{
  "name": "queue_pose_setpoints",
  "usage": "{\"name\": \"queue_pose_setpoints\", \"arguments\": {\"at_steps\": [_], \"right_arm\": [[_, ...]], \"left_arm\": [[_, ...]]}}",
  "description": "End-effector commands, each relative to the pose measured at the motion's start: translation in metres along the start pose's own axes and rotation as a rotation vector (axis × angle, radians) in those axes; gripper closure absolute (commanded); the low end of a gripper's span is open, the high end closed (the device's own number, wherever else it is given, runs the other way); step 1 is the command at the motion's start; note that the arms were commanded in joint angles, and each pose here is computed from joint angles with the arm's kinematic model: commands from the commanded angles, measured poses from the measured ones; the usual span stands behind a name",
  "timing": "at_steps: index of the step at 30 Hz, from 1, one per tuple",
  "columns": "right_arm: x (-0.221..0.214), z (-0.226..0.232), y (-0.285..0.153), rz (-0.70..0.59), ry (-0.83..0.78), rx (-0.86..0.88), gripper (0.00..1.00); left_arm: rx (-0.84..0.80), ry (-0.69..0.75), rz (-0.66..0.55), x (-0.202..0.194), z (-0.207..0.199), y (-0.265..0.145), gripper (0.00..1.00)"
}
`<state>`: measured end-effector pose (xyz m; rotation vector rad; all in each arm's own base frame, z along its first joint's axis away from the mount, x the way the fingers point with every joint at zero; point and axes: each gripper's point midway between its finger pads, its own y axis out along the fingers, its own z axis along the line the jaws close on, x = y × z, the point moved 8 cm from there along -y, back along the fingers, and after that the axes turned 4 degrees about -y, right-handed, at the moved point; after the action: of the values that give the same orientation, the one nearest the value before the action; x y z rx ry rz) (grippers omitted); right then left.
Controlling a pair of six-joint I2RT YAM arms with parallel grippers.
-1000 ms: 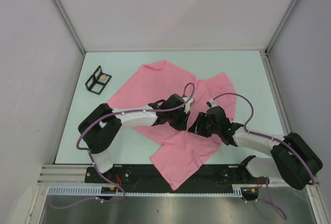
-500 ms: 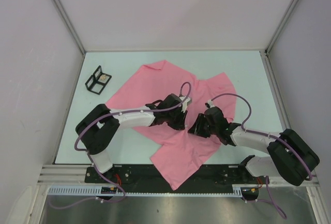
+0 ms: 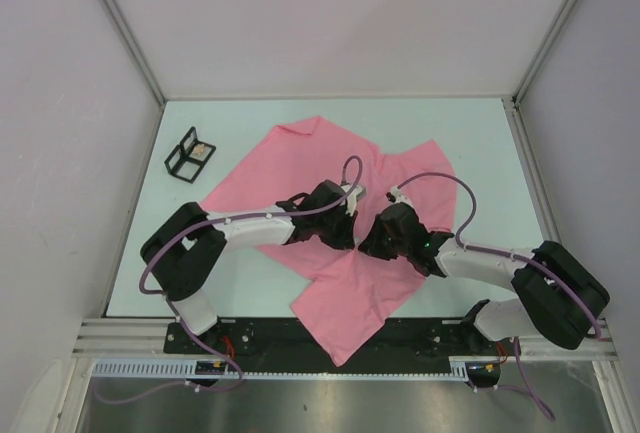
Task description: Remove the brooch from the garment
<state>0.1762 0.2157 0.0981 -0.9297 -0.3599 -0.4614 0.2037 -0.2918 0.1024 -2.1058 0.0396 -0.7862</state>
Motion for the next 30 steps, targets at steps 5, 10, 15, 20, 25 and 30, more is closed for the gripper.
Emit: {"name": "queue_pose_setpoints", "arguments": {"at_steps": [5,10,15,20,25,30], "right_arm": [[0.016,0.018,0.006,-0.110,-0.049,-0.099,1.00],[0.015,0.019,0.012,-0.110,-0.072,-0.117,1.00],[0.012,0.017,0.010,-0.103,-0.091,-0.151,1.00],[0.009,0.018,0.014,-0.089,-0.100,-0.142,1.00],[0.008,0.020,0.015,-0.084,-0.105,-0.144,1.00],[0.008,0.020,0.016,-0.086,-0.108,-0.144,1.00]], "left_arm": [[-0.022,-0.065,-0.068,0.009,-0.010,-0.011,1.00],[-0.016,-0.083,-0.079,0.006,-0.011,-0.012,1.00],[-0.002,-0.085,-0.078,0.005,-0.011,-0.011,1.00],[-0.002,-0.093,-0.073,0.004,-0.011,-0.009,1.00],[0.005,-0.093,-0.078,0.005,-0.012,-0.010,1.00],[-0.002,-0.099,-0.074,0.004,-0.013,-0.009,1.00]]}}
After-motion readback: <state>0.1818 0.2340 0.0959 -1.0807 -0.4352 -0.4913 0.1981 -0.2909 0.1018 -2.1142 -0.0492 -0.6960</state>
